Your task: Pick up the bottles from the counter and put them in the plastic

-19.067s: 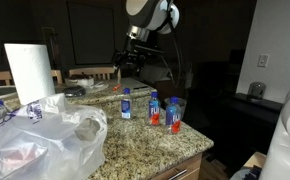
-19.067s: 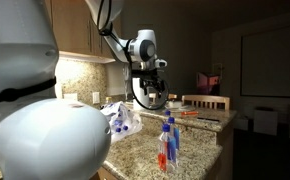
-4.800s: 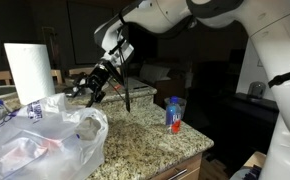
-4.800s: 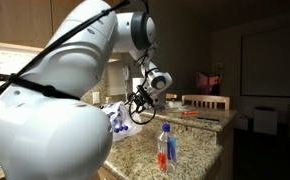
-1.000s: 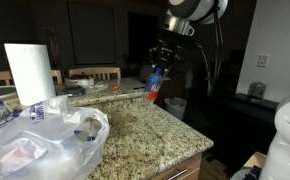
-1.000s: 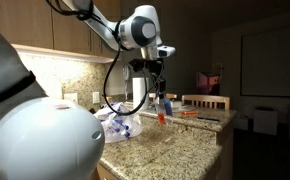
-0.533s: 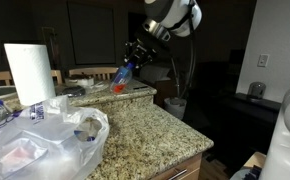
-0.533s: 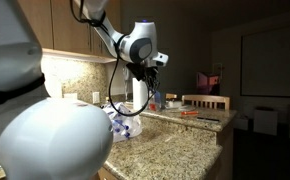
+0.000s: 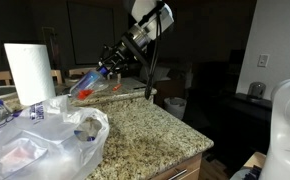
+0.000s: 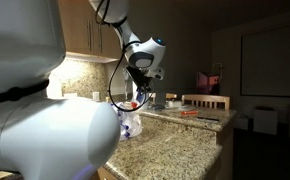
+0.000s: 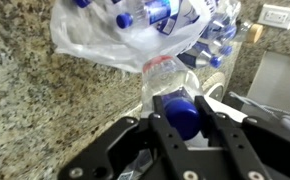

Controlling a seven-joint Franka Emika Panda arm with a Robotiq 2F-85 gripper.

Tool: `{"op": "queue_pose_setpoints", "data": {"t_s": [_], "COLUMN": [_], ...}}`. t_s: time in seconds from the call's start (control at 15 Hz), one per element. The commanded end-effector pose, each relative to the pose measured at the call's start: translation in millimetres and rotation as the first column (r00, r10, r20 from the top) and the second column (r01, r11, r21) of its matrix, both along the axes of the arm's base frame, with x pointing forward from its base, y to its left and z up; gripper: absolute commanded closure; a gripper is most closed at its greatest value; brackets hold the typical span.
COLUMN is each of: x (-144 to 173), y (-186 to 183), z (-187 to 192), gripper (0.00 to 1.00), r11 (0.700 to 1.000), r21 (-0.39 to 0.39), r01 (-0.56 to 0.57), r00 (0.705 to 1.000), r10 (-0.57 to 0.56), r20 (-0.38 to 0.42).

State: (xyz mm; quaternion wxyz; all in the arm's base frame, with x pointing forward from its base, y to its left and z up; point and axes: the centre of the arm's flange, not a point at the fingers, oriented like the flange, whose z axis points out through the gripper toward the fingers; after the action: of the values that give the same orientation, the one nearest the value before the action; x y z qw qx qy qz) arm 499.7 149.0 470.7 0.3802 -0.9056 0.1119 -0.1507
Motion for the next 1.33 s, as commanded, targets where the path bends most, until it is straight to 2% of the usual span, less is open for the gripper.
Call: {"op": "queue_pose_setpoints", "data": {"t_s": [0.0, 0.2, 0.33, 0.47, 0.6, 0.73, 0.87, 1.0, 1.13, 1.27], "x": [22, 22, 18, 13, 15, 27, 38, 49, 62, 75], "y": [-14, -27, -38, -50, -49, -33, -11, 19, 47, 69], "z": [-36, -67, -79, -84, -89, -99, -106, -117, -134, -153], "gripper": [0.9, 0.9, 0.9, 0.9, 0.9, 0.9, 0.9, 0.9, 0.9, 0.9], "r11": [0.981, 0.943, 0.923, 0.909, 0.9, 0.886, 0.876, 0.856, 0.849, 0.85], "r21": [0.134, 0.251, 0.306, 0.347, 0.359, 0.368, 0.363, 0.362, 0.359, 0.359], "r01": [-0.143, -0.218, -0.232, -0.23, -0.247, -0.282, -0.319, -0.37, -0.388, -0.385], "r00": [0.986, 0.949, 0.905, 0.872, 0.861, 0.848, 0.841, 0.815, 0.799, 0.796], "r10": [0.152, 0.265, 0.32, 0.351, 0.374, 0.41, 0.438, 0.486, 0.504, 0.503], "r20": [-0.061, -0.17, -0.281, -0.342, -0.344, -0.337, -0.318, -0.316, -0.329, -0.337]}}
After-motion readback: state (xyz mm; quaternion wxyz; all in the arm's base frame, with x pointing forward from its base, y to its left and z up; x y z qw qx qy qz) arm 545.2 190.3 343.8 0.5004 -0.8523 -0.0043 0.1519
